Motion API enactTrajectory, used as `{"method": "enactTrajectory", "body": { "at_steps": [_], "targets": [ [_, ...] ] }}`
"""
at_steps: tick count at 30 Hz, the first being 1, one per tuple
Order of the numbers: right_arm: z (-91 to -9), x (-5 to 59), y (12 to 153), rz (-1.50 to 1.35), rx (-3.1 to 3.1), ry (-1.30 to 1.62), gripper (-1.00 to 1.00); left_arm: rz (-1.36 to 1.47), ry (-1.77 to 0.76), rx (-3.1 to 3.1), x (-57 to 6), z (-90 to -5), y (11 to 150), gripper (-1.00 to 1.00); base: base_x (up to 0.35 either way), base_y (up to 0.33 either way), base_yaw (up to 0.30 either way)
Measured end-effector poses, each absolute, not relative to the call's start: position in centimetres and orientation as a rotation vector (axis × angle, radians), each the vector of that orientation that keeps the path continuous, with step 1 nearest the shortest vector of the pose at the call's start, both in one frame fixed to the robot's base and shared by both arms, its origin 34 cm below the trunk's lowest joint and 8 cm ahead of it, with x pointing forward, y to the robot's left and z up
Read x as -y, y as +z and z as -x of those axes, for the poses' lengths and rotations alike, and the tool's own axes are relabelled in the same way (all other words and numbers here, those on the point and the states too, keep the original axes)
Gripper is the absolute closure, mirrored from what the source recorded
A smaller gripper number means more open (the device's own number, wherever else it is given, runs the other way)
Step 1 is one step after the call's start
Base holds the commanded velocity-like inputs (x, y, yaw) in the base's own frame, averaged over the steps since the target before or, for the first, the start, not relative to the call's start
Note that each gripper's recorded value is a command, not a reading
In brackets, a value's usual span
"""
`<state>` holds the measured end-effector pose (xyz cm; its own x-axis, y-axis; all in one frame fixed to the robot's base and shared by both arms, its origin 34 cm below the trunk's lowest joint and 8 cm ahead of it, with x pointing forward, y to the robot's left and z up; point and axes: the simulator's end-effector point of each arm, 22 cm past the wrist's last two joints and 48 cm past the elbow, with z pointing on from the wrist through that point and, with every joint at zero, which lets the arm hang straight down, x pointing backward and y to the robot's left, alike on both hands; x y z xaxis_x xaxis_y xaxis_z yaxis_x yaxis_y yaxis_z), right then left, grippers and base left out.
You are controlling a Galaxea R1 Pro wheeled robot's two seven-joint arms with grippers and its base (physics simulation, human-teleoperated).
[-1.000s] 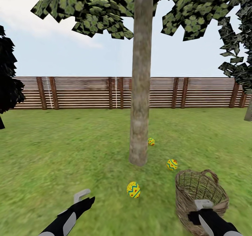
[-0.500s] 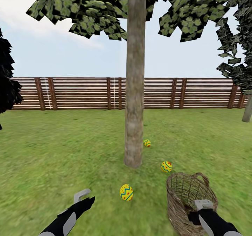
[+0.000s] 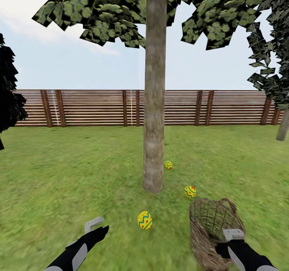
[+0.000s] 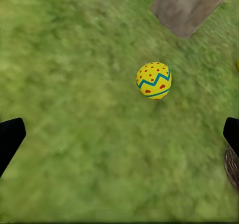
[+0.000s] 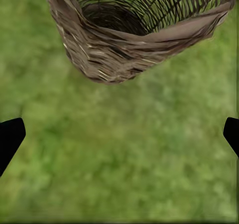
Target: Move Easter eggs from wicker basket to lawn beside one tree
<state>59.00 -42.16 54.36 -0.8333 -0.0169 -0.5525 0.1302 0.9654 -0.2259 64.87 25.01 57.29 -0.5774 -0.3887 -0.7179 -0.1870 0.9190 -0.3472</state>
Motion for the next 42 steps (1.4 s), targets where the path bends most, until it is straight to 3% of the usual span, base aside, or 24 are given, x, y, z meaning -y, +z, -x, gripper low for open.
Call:
{"method": "enactTrajectory", "body": {
  "at_steps": [42],
  "targets": [
    [-58.1, 42.8, 60.8, -0.094, -2.581, -0.346, -1.0, 0.398, -0.339, -2.25, -22.7, -65.2, 64.7, -1.0, -0.002, 0.0, 0.0]
  ]
}}
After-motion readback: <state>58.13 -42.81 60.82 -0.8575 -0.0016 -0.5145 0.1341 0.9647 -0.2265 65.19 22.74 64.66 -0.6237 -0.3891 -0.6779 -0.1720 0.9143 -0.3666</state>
